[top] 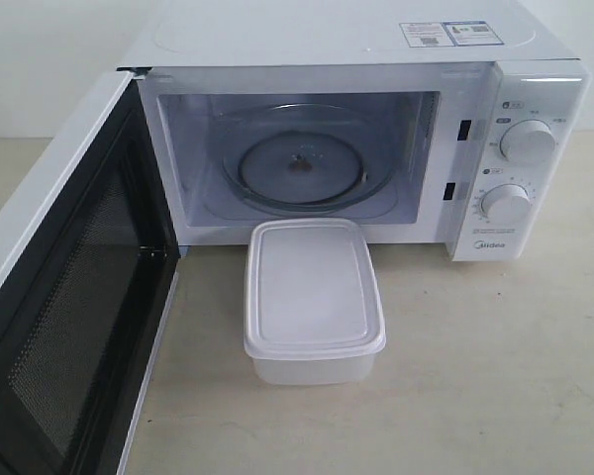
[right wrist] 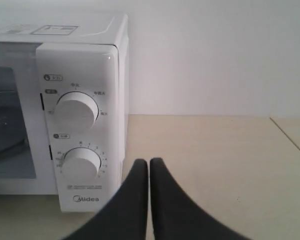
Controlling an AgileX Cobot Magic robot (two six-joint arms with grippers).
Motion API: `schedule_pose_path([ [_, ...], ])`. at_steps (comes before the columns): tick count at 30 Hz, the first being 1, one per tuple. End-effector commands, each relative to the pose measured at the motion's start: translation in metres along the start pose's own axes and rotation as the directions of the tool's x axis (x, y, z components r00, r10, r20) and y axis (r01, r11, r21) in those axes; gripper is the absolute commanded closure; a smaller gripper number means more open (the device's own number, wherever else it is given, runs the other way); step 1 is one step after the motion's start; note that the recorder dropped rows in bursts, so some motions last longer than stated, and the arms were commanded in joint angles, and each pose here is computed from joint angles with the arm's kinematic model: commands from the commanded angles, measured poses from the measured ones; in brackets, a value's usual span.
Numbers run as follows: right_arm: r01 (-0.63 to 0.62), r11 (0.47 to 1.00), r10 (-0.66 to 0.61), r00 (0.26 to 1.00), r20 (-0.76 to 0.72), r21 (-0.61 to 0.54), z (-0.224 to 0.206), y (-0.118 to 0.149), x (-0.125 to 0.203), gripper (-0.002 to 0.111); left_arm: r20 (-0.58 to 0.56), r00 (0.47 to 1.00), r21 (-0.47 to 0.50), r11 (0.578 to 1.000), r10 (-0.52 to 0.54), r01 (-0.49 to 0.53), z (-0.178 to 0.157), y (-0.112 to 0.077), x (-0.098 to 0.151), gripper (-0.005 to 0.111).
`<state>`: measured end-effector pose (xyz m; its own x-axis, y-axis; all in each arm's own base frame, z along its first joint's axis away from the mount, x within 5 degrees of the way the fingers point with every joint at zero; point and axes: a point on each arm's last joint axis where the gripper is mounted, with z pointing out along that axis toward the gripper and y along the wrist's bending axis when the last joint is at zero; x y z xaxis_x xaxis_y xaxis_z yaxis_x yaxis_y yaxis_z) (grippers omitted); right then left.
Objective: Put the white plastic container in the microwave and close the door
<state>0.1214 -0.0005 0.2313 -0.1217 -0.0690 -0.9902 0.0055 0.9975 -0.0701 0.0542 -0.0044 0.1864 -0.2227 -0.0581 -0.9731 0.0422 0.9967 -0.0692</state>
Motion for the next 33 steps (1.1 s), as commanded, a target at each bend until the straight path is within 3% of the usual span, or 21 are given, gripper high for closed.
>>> schedule_pose_path([
  [1,-0.01,0.999,0.008,0.996,0.084,0.03,0.008,-0.003,-0.008,0.108,0.005,1.0,-0.001,1.0,-0.007,0.007,0.0,0.0,0.001,0.102],
  [3,-0.065,0.997,0.061,0.992,0.107,0.029,0.008,-0.003,-0.01,0.108,0.005,1.0,-0.001,1.0,-0.007,0.007,0.0,0.0,0.001,0.102],
  [6,-0.251,0.968,0.248,0.963,0.103,0.009,0.008,-0.003,-0.009,0.108,0.005,1.0,-0.001,1.0,-0.007,0.007,0.0,0.0,0.001,0.102],
  [8,-0.288,0.958,0.286,0.952,0.108,0.005,0.009,-0.003,-0.009,0.108,0.005,1.0,-0.001,1.0,-0.007,0.007,0.0,0.0,0.001,0.102],
  [15,-0.217,0.976,0.217,0.976,0.0,0.016,0.027,0.0,0.005,0.108,0.005,1.0,-0.001,1.0,-0.007,0.007,0.0,0.0,0.001,0.102],
  [22,-0.026,0.992,0.012,0.994,-0.11,-0.124,0.06,0.015,0.034,0.108,0.005,1.0,-0.001,1.0,-0.007,0.007,0.0,0.0,0.001,0.102],
  [33,-0.076,0.979,0.036,0.978,-0.206,-0.188,0.091,0.026,0.083,0.108,0.005,1.0,-0.001,1.0,-0.007,0.007,0.0,0.0,0.001,0.102],
])
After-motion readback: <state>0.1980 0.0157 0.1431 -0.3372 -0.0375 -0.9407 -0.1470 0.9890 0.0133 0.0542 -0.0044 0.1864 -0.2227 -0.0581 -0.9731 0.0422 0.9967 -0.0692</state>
